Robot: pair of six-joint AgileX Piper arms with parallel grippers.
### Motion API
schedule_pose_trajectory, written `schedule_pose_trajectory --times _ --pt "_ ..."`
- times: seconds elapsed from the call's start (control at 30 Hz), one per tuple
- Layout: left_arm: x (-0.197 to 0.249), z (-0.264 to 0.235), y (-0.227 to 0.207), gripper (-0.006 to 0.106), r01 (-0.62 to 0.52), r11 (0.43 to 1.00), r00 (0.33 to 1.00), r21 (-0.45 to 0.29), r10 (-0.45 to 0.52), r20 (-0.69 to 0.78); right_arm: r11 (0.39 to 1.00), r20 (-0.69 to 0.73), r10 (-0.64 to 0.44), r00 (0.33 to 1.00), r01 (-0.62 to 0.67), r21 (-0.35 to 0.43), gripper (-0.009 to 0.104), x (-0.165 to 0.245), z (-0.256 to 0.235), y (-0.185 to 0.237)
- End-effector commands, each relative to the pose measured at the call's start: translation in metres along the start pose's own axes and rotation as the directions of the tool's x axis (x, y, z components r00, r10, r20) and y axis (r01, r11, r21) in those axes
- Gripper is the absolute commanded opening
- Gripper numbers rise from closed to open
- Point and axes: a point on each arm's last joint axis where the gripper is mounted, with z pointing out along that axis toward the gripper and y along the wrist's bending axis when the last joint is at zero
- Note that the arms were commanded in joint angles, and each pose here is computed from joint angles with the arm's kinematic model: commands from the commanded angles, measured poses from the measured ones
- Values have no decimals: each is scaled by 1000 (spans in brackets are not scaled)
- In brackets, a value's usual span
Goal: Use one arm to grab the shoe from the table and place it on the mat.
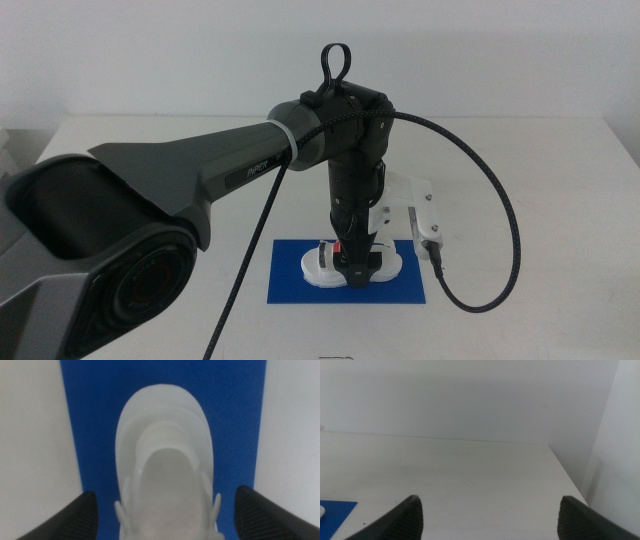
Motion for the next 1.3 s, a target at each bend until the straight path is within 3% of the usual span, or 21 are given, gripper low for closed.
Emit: schedule_pose_trajectory --times 0.0,0.2,0.33,0.53,0.6,0.8,0.9,0.97,1.03,1.2,1.27 --pt "0 -54 -12 94 -9 1000 999 -10 9 32 1000 113 -14 994 13 9 94 -14 -3 -1" --pt "6 -122 -26 94 41 989 995 -145 -27 100 1000 113 -14 994 13 9 94 -14 -3 -1" --pt "15 -188 -52 94 49 965 981 -256 2 196 1000 113 -14 994 13 9 94 -14 -3 -1" --pt "39 -263 -90 94 66 905 964 -421 52 262 1000 113 -14 994 13 9 94 -14 -3 -1" --pt "50 -287 -105 94 142 873 954 -466 4 299 1000 113 -14 994 13 9 94 -14 -3 -1" --pt "84 -338 -143 94 458 740 853 -493 -208 479 1000 113 -14 994 13 9 94 -14 -3 -1" --pt "105 -351 -158 94 576 640 796 -508 -298 527 1000 113 -14 994 13 9 94 -14 -3 -1" --pt "124 -351 -169 94 669 573 729 -473 -383 568 1000 113 -14 994 13 9 94 -14 -3 -1" --pt "143 -349 -181 94 721 544 677 -431 -418 605 1000 113 -14 994 13 9 94 -14 -3 -1" --pt "190 -323 -204 94 782 444 607 -437 -383 697 1000 113 -14 994 13 9 94 -14 -3 -1" --pt "208 -307 -218 94 815 369 567 -447 -347 747 1000 113 -14 994 13 9 94 -14 -3 -1"
